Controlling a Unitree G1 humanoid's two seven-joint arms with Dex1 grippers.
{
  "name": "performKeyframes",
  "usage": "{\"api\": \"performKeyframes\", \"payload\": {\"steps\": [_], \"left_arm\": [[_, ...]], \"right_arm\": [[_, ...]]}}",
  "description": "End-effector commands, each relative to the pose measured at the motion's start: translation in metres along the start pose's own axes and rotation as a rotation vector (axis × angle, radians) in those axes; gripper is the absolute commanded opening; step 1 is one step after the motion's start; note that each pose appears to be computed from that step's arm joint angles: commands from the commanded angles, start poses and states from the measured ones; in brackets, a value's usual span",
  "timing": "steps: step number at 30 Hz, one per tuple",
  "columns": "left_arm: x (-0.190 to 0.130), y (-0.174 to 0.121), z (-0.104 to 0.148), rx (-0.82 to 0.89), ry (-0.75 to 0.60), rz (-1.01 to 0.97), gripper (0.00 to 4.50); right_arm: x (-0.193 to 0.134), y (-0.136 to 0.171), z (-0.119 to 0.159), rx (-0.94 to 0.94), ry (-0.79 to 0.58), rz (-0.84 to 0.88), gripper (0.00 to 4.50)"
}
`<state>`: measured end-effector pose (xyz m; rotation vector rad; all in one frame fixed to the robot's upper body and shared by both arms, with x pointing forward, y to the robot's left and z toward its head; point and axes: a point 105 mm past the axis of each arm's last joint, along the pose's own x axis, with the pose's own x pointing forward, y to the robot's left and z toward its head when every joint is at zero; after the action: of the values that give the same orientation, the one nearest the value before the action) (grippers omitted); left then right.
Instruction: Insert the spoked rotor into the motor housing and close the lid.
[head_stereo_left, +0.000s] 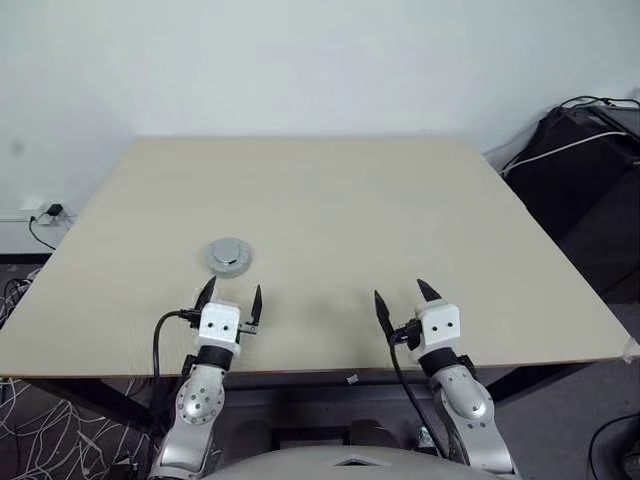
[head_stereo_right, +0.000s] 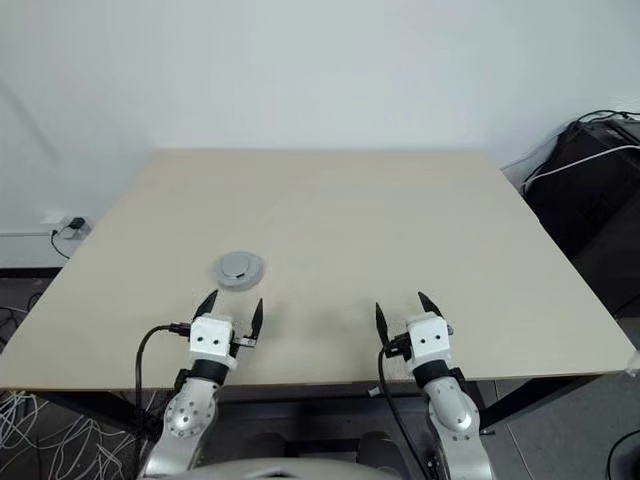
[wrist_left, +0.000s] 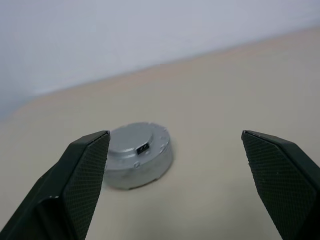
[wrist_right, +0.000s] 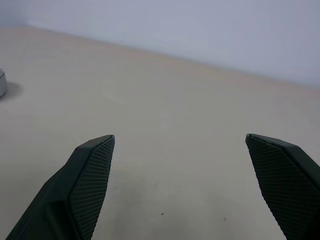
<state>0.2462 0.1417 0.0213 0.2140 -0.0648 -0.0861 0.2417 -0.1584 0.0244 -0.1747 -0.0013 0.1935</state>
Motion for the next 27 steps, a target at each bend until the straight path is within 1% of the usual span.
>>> {"api": "performKeyframes", "payload": {"steps": [1,6,14,18,21,27], "left_arm": [[0.002,0.005,0.014,-0.052,-0.053,0.054,4.48],[0.0,0.008,0.011,-0.079,-0.039,0.075,4.48],[-0.001,0.011,0.007,-0.109,-0.021,0.084,4.48],[-0.001,0.01,0.005,-0.145,-0.005,0.101,4.48],[-0.002,0.014,0.002,-0.184,0.014,0.155,4.48],[-0.002,0.016,0.0,-0.166,0.026,0.173,4.48]], "right_arm": [[-0.002,-0.006,-0.001,-0.013,-0.016,-0.025,4.5],[-0.001,-0.012,-0.012,0.026,-0.004,-0.056,4.5],[0.002,-0.015,-0.018,0.043,-0.001,-0.058,4.5],[0.002,-0.013,-0.019,0.059,0.005,-0.063,4.5],[0.001,-0.013,-0.021,0.082,0.014,-0.07,4.5],[0.0,-0.013,-0.017,0.088,0.01,-0.065,4.5]]}}
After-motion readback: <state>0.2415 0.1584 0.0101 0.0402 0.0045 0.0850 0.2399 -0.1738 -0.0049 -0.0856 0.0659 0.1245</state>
